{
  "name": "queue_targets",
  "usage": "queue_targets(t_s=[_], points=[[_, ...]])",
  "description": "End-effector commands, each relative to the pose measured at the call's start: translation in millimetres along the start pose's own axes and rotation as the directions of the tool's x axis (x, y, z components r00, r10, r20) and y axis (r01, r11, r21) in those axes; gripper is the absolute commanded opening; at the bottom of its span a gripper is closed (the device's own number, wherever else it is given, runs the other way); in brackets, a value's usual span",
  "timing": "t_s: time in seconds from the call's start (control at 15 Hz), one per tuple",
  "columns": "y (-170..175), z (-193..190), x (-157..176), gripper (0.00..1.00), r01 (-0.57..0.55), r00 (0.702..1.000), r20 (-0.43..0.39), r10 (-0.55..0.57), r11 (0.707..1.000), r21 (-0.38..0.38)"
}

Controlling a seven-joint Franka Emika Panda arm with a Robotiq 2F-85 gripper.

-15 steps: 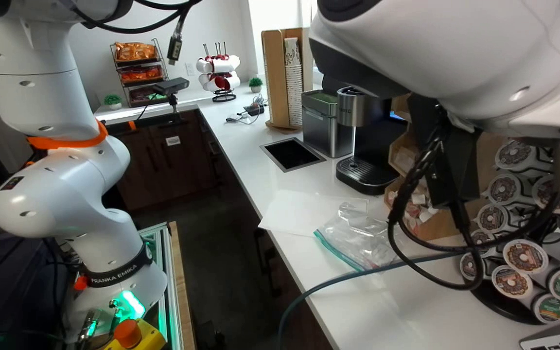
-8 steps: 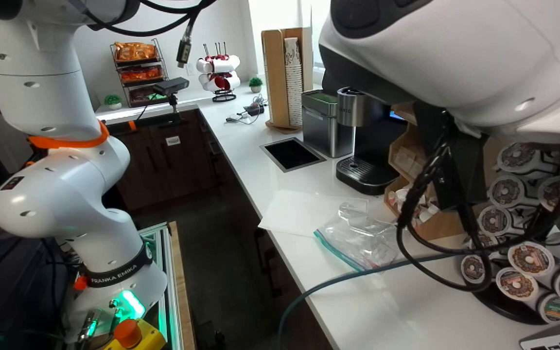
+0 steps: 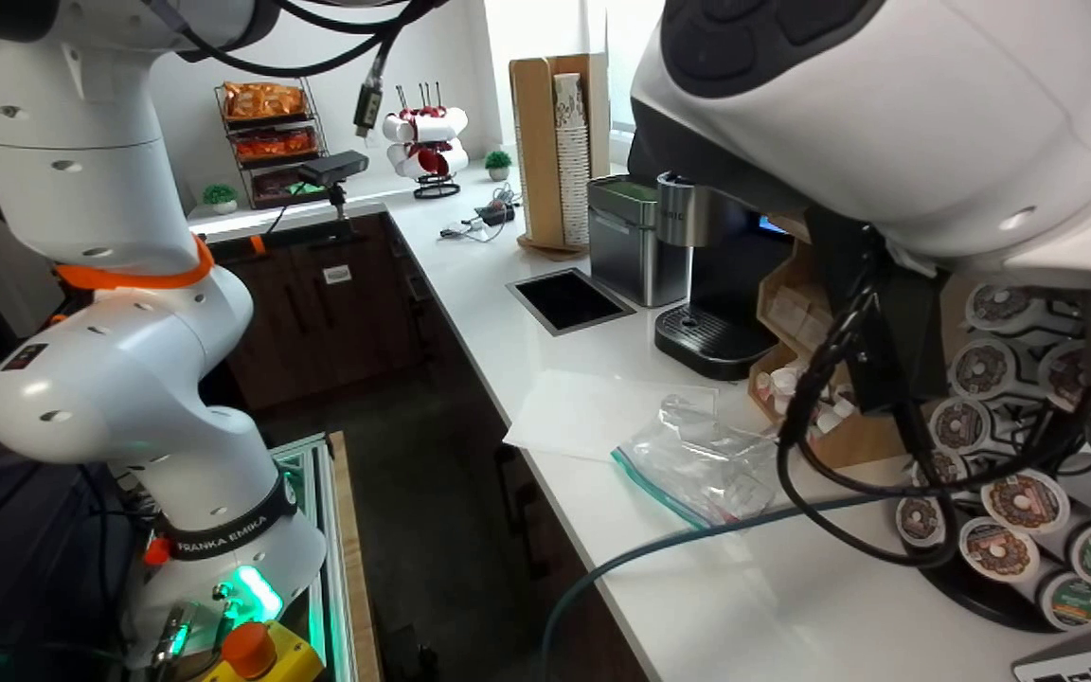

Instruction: Place the coffee pod from the counter on the stand.

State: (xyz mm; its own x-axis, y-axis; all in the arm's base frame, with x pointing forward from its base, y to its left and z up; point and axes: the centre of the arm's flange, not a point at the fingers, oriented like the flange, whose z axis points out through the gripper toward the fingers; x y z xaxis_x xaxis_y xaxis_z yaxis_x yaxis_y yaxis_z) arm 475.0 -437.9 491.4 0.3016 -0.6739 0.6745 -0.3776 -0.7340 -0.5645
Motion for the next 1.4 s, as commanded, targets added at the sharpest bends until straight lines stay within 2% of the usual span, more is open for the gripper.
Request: queue_targets(t_s=[0.0,0.27,0.33,0.47,0.53,0.67,1.33], points=[[4.2,9.6,-2.1,0.29,0.006,1.000,-0.012,-0.005,1.000,0.029],[4.5,11.8,-3.3,0.30,0.013,1.000,-0.017,-0.012,0.999,0.030],[4.6,12.0,-3.6,0.56,0.014,1.000,-0.018,-0.013,0.999,0.029],[4.9,12.8,-4.4,0.81,0.016,1.000,-0.016,-0.015,0.999,0.028],[4.8,13.8,-5.2,0.84,0.017,1.000,-0.015,-0.016,0.999,0.028],[4.1,15.8,-6.4,0.99,0.018,1.000,-0.011,-0.018,0.999,0.029],[4.9,-3.2,-10.6,1.00,0.009,1.000,-0.009,-0.009,1.000,-0.003]])
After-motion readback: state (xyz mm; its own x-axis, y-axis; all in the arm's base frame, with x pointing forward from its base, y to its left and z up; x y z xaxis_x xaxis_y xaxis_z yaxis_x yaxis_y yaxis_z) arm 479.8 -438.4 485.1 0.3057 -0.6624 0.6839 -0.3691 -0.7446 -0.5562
